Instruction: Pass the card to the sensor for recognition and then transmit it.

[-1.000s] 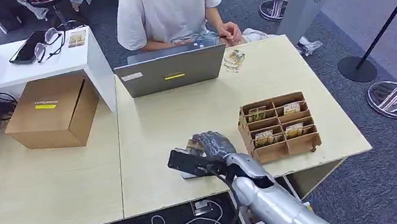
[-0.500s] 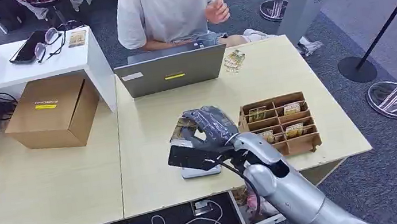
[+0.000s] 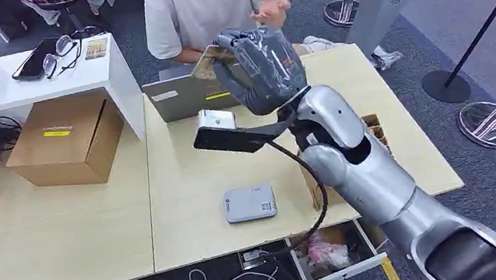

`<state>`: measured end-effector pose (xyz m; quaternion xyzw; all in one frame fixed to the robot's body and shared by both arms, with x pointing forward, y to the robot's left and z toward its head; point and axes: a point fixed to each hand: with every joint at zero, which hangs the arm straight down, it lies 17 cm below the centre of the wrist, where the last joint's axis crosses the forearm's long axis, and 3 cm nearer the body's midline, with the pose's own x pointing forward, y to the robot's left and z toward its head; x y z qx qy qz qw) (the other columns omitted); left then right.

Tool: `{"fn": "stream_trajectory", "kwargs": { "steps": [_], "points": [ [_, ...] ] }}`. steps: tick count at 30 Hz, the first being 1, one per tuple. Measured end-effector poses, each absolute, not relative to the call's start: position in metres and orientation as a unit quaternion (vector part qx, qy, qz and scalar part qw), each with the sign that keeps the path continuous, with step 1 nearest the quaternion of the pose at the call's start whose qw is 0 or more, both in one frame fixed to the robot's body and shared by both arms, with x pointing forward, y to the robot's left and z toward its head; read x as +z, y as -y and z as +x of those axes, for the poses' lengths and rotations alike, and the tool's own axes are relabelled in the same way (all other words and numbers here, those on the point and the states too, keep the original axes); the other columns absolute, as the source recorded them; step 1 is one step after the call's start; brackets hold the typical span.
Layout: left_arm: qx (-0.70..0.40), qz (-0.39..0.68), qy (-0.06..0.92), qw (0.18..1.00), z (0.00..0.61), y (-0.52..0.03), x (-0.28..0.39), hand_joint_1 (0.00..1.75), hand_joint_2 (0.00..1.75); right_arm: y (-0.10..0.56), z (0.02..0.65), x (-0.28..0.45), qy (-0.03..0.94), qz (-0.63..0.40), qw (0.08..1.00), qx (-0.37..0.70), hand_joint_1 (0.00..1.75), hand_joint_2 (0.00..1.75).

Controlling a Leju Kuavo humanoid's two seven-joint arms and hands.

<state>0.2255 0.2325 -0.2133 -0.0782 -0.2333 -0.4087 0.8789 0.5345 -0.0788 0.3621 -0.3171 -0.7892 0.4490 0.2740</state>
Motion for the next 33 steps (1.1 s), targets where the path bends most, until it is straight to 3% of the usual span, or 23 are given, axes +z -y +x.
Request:
{"fn": "stream_trajectory", "kwargs": {
  "steps": [5,15,33],
  "points": [
    [-0.415,-0.08,0.233,0.876,0.225,-0.23,-0.213,0.0,0.0,0.078,0.542,0.369,0.787,-0.327,0.267,0.45,1.75,1.75],
    [-0.425,-0.085,0.227,0.872,0.205,-0.236,-0.218,0.0,0.0,0.108,0.584,0.36,0.719,-0.444,0.253,0.471,1.75,1.75],
    [-0.443,-0.078,0.236,0.862,0.208,-0.238,-0.216,0.0,0.0,0.107,0.622,0.334,0.634,-0.506,0.244,0.532,1.75,1.75]
  ]
}}
